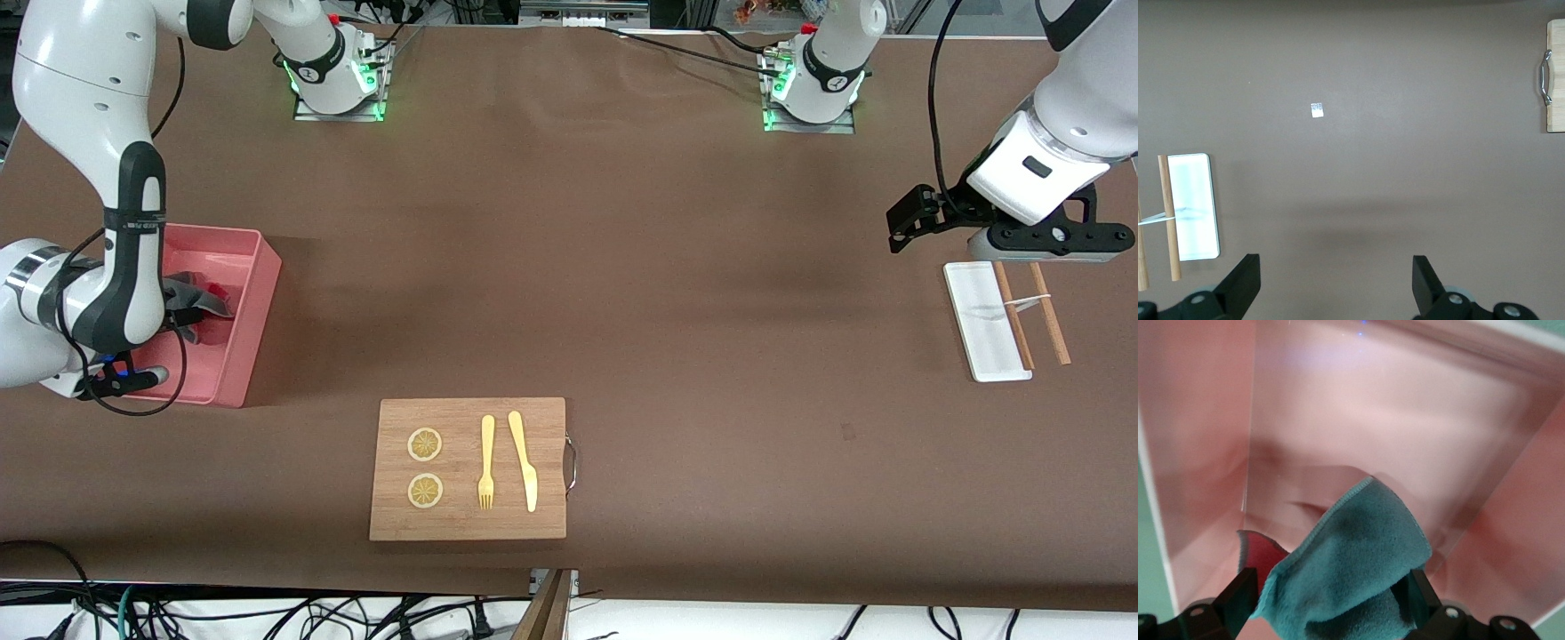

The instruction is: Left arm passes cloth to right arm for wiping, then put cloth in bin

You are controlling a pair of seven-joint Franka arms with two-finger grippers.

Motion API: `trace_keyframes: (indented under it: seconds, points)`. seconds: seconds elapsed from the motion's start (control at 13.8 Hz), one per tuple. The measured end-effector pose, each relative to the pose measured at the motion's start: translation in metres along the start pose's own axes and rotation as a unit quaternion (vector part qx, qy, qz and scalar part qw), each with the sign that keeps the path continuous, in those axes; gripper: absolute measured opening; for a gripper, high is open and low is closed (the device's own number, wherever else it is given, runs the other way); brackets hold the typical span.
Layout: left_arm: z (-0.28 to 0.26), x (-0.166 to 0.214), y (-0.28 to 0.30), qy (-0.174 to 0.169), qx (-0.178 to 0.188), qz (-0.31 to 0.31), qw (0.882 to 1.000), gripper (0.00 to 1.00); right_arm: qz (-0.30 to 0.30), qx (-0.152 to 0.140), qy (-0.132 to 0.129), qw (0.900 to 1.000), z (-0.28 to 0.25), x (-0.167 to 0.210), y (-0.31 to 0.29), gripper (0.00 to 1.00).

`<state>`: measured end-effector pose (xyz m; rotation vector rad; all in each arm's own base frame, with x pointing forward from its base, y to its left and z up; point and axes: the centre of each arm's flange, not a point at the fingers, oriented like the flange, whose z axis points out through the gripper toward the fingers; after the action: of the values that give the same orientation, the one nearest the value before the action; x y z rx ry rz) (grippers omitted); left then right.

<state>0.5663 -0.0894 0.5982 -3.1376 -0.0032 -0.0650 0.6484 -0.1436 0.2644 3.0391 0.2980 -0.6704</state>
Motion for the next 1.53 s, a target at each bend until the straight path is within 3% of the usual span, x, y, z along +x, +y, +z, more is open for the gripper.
trace_keyframes:
  seconds: [0.44,0.87,1.24,1.53]
  points:
    - [0.0,-0.001,0.006,0.0,0.0,0.005,1.0,1.0,0.016,0.009,0.053,0.998,-0.073,-0.021,-0.026,1.0]
    - [-0.001,-0.001,0.008,0.001,-0.001,0.007,1.0,1.0,0.06,0.024,0.064,0.996,-0.171,-0.084,-0.091,1.0]
    - [-0.001,-0.001,0.008,0.001,-0.001,0.007,1.0,1.0,0.068,0.041,0.098,0.992,-0.238,-0.151,-0.118,1.0]
    - [-0.002,-0.001,0.008,0.002,-0.001,0.008,1.0,1.0,0.062,0.019,0.115,0.991,-0.258,-0.174,-0.124,1.0]
